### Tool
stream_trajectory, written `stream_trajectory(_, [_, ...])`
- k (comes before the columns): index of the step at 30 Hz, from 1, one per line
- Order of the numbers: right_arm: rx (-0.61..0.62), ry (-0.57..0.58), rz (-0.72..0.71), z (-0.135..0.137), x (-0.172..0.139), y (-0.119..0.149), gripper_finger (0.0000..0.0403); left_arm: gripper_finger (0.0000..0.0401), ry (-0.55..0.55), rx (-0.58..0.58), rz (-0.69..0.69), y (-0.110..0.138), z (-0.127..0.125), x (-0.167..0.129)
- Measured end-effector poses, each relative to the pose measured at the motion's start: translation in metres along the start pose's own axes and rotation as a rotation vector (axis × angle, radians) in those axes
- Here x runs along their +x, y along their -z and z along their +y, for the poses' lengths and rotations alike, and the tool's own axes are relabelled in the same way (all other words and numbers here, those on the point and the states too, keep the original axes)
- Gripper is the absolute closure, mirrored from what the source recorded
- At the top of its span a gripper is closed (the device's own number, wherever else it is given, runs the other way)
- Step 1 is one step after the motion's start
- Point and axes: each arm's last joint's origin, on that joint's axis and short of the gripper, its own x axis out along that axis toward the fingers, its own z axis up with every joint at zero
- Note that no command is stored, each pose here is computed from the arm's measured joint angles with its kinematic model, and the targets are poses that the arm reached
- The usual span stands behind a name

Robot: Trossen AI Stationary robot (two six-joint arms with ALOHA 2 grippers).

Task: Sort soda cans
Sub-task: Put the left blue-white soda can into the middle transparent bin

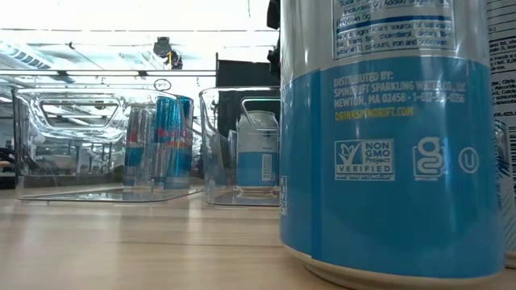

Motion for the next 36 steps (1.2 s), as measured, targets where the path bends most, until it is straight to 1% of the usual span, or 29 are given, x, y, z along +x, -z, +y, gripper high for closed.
stream_trajectory(8, [-0.106, -0.004, 0.001, 0.0, 0.0, 0.0, 0.0096, 0.004, 0.0, 0.0, 0.0, 0.0, 0.0, 0.0])
stream_trajectory(14, [-0.109, 0.0, -0.002, 0.0, 0.0, 0.0, 0.0064, 0.004, 0.0, 0.0, 0.0, 0.0, 0.0, 0.0])
stream_trajectory(22, [-0.148, 0.002, -0.002, 0.0, 0.0, 0.0, 0.0021, 0.004, -0.001, 0.0, 0.001, 0.0, 0.0, 0.0])
stream_trajectory(25, [-0.157, 0.002, 0.005, -0.001, -0.004, 0.001, 0.0012, 0.004, 0.0, 0.0, 0.0, 0.0, 0.0, 0.0])
stream_trajectory(28, [-0.154, -0.002, -0.006, -0.004, -0.015, 0.002, 0.001, 0.004, 0.0, 0.001, 0.0, 0.0, 0.0, 0.0])
stream_trajectory(30, [-0.134, -0.009, -0.024, -0.006, -0.026, 0.002, 0.001, 0.004, -0.001, 0.0, 0.001, 0.0, 0.0, 0.0])
stream_trajectory(32, [-0.089, -0.021, -0.051, -0.009, -0.04, 0.003, 0.0009, 0.004, -0.001, 0.001, 0.001, 0.0, 0.0, 0.0])
stream_trajectory(33, [-0.058, -0.03, -0.07, -0.01, -0.048, 0.004, 0.001, 0.004, -0.001, 0.0, 0.001, 0.0, 0.0, 0.0])
stream_trajectory(36, [0.085, -0.072, -0.123, -0.015, -0.075, 0.007, 0.0009, 0.004, 0.0, 0.0, 0.0, 0.0, 0.0, 0.0])
